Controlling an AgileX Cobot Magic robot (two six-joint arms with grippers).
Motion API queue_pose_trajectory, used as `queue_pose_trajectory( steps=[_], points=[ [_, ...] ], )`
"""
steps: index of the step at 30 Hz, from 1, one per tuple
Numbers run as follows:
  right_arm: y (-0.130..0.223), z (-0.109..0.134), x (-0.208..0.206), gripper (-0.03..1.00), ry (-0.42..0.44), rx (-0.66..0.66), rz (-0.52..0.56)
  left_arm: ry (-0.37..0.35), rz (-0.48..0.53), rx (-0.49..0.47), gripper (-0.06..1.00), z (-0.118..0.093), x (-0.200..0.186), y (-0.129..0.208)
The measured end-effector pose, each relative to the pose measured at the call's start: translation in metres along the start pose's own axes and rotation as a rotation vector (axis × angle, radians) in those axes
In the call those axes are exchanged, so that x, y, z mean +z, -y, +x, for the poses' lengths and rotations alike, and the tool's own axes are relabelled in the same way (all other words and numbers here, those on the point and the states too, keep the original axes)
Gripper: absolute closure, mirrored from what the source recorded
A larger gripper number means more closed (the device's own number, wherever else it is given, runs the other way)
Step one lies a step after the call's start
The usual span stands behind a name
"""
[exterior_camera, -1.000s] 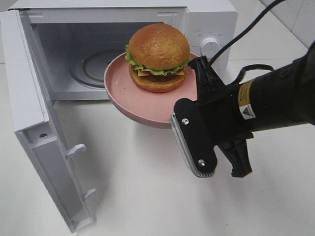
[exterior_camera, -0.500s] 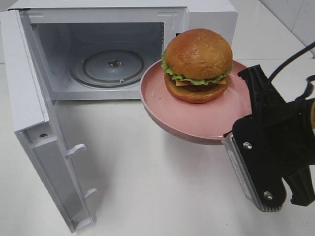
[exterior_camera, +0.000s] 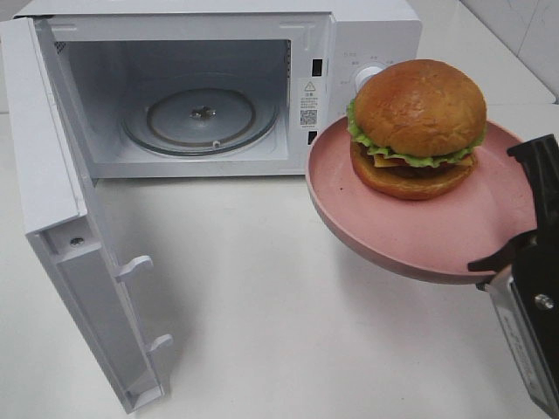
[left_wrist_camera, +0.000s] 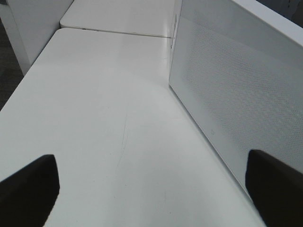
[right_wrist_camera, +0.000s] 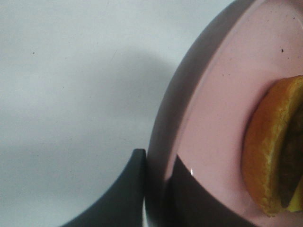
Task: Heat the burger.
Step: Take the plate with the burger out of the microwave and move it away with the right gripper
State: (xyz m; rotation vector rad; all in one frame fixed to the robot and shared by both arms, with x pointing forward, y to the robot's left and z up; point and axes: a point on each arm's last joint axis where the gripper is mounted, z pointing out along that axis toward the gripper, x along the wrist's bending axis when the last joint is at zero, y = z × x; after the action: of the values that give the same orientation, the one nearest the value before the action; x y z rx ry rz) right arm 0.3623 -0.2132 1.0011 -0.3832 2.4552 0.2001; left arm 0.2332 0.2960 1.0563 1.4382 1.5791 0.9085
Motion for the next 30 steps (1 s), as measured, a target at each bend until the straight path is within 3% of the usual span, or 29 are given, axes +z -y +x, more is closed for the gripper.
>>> queue_pose_trajectory(
  steps=[15,30],
  points=[
    [0.021,0.027,-0.026,0.91,-0.019,0.147,0.072,0.000,0.000,0.000,-0.05,0.000,0.000,0.000],
    [0.041,0.031,-0.030,0.91,0.000,0.438,0.299,0.000,0.000,0.000,-0.05,0.000,0.000,0.000]
  ],
)
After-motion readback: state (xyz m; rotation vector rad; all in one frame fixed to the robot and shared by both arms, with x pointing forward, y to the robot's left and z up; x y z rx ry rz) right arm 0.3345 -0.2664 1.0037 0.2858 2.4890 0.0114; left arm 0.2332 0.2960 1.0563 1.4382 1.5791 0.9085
